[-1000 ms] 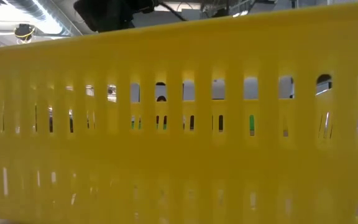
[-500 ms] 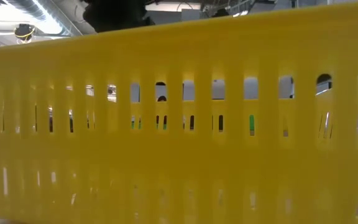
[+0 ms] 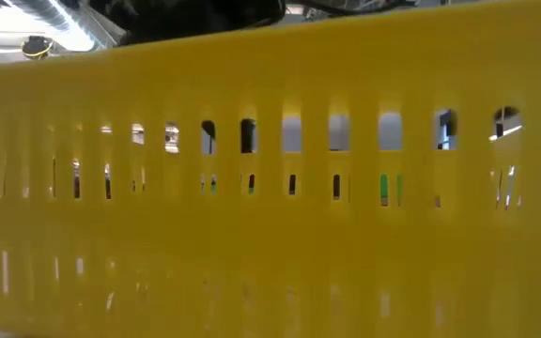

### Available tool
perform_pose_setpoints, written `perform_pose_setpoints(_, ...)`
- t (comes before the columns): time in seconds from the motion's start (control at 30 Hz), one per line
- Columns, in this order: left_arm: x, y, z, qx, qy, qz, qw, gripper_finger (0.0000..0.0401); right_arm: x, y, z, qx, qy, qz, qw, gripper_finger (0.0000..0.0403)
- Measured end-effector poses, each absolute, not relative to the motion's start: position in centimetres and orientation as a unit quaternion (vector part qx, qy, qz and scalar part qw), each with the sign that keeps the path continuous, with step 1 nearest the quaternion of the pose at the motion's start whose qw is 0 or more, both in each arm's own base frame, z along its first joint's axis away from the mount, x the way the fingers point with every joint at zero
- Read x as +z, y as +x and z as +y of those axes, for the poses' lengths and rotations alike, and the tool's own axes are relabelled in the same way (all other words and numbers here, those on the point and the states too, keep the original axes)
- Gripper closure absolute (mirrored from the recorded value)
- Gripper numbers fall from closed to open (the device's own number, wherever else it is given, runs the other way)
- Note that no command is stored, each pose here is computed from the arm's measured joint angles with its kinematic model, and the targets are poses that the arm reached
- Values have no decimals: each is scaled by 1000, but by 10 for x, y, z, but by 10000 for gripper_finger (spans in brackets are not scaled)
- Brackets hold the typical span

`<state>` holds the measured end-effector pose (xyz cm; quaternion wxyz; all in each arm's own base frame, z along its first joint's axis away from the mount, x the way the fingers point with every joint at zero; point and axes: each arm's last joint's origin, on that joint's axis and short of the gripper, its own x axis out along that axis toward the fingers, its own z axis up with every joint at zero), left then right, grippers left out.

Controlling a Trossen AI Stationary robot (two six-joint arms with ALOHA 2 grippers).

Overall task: Stack baskets on shelf by color
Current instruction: Stack the yellow baskets on the yellow baskets on the shelf

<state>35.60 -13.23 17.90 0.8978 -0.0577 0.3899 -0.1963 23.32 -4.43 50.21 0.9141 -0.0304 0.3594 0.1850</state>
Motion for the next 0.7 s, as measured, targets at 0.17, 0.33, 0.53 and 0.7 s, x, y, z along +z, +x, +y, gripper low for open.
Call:
perform_pose_setpoints(0.17, 174, 357, -132, -190, -56, 396, 897, 343, 502, 233, -44, 185, -31, 359, 914, 311)
perform_pose_setpoints(0.33, 172, 357, -131, -185, -39, 398, 898, 343, 502, 233, -44, 185, -31, 359, 914, 311)
perform_pose_setpoints(0.53, 170, 356, -129, -175, -24, 407, 896, 343, 502, 233, -44, 185, -31, 359, 914, 311)
perform_pose_setpoints(0.7, 158, 358, -130, -173, -22, 425, 888, 343, 502, 233, -44, 185, -31, 359, 914, 311)
